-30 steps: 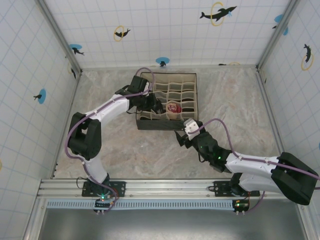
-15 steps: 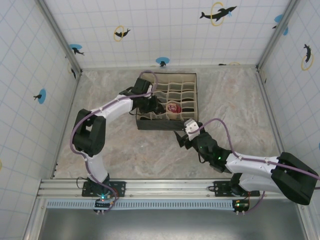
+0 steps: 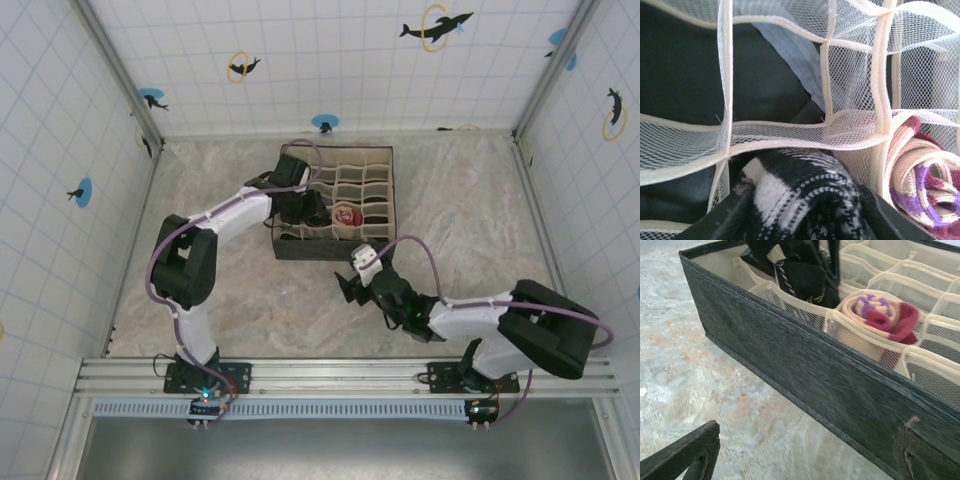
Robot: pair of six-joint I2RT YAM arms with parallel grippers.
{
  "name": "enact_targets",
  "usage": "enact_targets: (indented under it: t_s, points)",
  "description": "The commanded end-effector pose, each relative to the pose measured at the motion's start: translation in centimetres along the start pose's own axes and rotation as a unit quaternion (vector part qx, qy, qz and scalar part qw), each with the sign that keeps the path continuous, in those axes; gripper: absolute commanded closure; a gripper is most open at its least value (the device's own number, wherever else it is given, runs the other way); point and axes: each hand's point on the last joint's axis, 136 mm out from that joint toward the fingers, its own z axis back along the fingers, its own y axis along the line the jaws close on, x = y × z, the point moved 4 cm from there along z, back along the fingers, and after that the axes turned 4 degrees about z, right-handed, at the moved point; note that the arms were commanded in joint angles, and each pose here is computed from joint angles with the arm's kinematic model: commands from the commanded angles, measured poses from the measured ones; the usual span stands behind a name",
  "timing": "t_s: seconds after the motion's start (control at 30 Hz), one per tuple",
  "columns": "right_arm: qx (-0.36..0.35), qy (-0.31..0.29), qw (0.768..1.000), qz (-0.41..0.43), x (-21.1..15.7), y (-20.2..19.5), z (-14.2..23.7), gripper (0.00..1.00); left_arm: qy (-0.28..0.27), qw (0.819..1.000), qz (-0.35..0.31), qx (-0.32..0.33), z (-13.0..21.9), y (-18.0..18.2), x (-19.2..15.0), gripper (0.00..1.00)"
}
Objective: Roll the socks
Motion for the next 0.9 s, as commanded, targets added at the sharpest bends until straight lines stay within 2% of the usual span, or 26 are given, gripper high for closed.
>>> enact_targets:
  t_s: [0.0,0.1,0.5,0.8,0.87]
  points:
    - [-0.003,-0.052,0.998,-0.043,3.4,0.8,-1.3,0.09,-0.009,1.0,-0.018,0.008,0.8,-0.7,0.9,0.36]
    - [-0.017,-0.054,0.997,-0.053,4.1,1.1,-2.6,0.09,-0.013,1.0,-0.024,-0.005,1.9,-1.6,1.3,0.29]
    - [-0.035,-0.044,0.994,-0.096,4.0,1.1,-6.3,0.08,-0.038,0.998,-0.044,-0.029,7.0,-4.5,3.9,0.26]
    - [-0.056,-0.034,0.99,-0.126,3.6,-0.9,-9.6,0.08,-0.049,0.998,-0.016,-0.022,8.9,-1.3,4.5,0.26]
    - [-0.053,-0.034,0.991,-0.12,4.0,-0.9,-10.4,0.08,-0.066,0.998,0.0,-0.017,9.6,0.6,5.0,0.25]
